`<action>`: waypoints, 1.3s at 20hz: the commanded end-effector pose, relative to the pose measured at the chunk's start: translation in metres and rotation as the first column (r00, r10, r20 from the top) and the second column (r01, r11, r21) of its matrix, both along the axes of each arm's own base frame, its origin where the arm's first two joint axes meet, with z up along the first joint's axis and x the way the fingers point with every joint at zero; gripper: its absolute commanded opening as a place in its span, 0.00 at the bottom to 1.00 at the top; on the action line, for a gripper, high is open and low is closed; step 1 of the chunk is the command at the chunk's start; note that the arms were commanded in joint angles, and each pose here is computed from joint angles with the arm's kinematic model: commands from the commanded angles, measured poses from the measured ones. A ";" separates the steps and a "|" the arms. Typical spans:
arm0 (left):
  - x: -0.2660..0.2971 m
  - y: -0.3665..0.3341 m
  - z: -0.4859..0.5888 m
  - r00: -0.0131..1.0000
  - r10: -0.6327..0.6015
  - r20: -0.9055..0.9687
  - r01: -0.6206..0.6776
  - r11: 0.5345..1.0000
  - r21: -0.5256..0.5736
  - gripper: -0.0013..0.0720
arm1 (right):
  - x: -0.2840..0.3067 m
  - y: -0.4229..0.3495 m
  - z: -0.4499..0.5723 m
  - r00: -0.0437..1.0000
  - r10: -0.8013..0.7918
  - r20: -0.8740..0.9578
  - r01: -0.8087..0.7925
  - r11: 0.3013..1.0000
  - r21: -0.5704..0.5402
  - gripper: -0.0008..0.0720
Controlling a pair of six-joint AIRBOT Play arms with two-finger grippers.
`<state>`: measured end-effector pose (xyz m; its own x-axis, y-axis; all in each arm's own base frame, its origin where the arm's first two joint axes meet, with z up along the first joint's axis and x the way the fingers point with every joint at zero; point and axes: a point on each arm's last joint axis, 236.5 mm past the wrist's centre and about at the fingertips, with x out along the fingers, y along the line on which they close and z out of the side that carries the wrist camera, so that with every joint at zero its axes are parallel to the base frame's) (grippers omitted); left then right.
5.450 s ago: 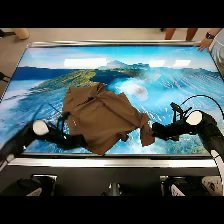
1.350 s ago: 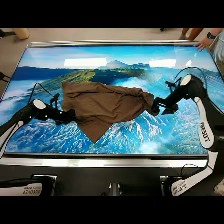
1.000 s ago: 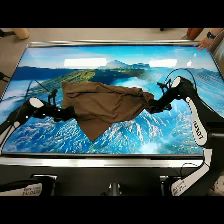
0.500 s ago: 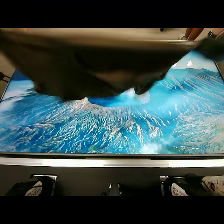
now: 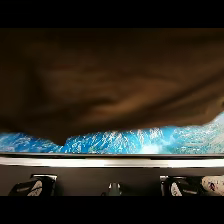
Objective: Fold the shirts.
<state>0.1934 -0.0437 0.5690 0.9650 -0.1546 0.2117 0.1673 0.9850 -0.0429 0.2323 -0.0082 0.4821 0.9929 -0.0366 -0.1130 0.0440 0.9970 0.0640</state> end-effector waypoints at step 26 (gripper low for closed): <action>0.203 0.025 -0.560 0.012 -0.336 -0.942 -0.171 0.927 -0.333 0.61 | 0.255 -0.003 -0.431 0.428 0.325 -0.843 0.113 0.906 0.407 0.65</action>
<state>0.4358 -0.0360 0.0133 0.3901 -0.4192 -0.8198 -0.1743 0.8406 -0.5128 0.5198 0.0176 0.0487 0.4188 0.3657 -0.8312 0.2178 0.8481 0.4830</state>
